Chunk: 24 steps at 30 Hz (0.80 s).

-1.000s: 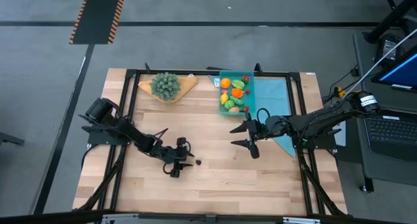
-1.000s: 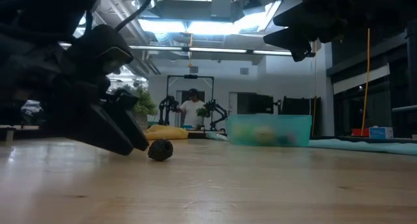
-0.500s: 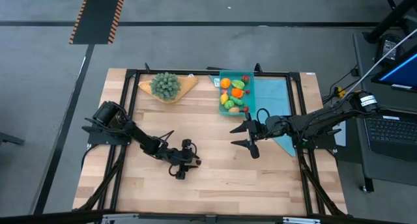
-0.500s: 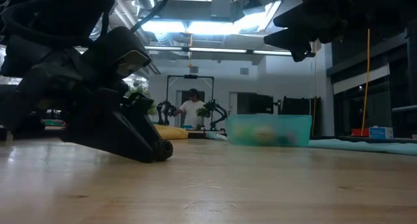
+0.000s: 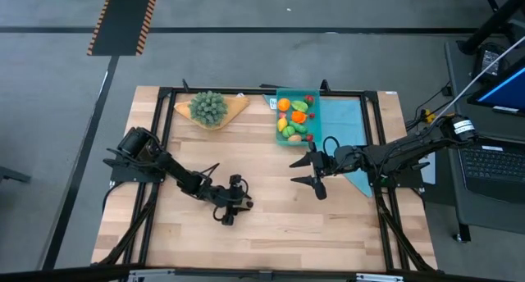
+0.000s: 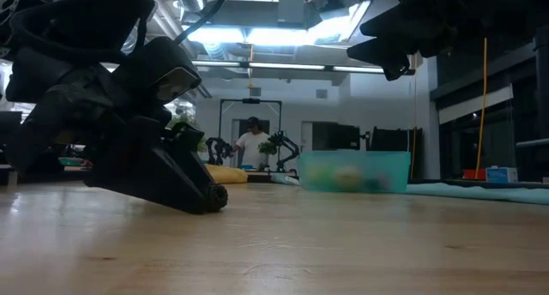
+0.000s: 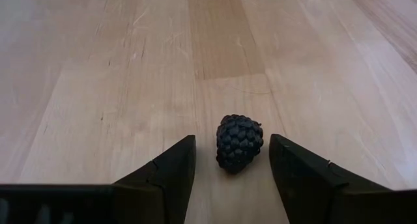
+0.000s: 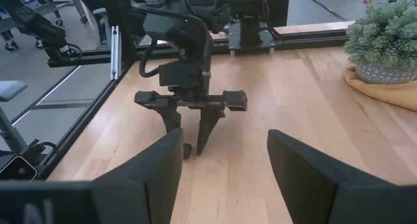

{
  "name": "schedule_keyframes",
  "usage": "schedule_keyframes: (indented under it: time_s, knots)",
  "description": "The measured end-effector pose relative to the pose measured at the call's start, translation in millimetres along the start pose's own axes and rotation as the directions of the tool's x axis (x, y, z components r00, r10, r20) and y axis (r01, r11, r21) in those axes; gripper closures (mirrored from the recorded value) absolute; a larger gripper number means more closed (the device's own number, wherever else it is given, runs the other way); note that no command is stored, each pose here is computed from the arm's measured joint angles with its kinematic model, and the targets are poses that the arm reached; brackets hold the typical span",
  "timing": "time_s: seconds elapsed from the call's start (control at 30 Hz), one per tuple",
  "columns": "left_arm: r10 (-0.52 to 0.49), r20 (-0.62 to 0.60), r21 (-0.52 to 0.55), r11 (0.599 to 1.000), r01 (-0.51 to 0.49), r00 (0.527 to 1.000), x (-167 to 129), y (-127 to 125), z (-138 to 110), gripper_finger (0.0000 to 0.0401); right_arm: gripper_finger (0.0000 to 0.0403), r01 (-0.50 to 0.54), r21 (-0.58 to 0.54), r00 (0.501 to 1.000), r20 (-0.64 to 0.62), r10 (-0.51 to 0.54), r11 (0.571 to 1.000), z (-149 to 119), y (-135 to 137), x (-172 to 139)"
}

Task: Pick and placing Produce into tupperware
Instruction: Put the blackberry into the blue bin

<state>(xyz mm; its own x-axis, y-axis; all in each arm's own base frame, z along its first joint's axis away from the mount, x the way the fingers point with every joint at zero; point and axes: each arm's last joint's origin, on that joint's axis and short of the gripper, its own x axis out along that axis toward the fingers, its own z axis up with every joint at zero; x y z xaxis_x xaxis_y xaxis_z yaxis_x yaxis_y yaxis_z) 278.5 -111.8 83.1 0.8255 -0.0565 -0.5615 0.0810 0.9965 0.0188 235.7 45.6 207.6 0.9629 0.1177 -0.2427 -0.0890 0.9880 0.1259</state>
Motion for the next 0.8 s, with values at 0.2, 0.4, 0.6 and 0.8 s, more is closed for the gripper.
schedule_keyframes:
  time_s: [0.2,0.4,0.6,0.8]
  knots:
    - [-0.002,0.001,-0.001,1.0,0.002,1.0,0.1,0.0,0.1,0.0228,0.0179,0.0,0.0,1.0,0.0,0.0,1.0,0.0,0.0,0.0]
    - [-0.006,0.001,-0.001,1.0,0.006,1.0,0.1,0.0,0.2,0.0251,0.0179,0.0,0.002,1.0,0.0,0.0,1.0,0.0,0.0,0.0]
    - [-0.005,0.001,-0.001,1.0,0.005,1.0,0.1,0.1,0.1,0.0268,0.0179,0.0,0.002,1.0,0.0,0.0,1.0,0.0,0.0,-0.1]
    - [-0.005,0.004,-0.002,1.0,0.005,1.0,0.1,0.3,0.2,0.028,0.0179,0.0,0.001,1.0,0.0,0.0,1.0,0.0,0.0,-0.1]
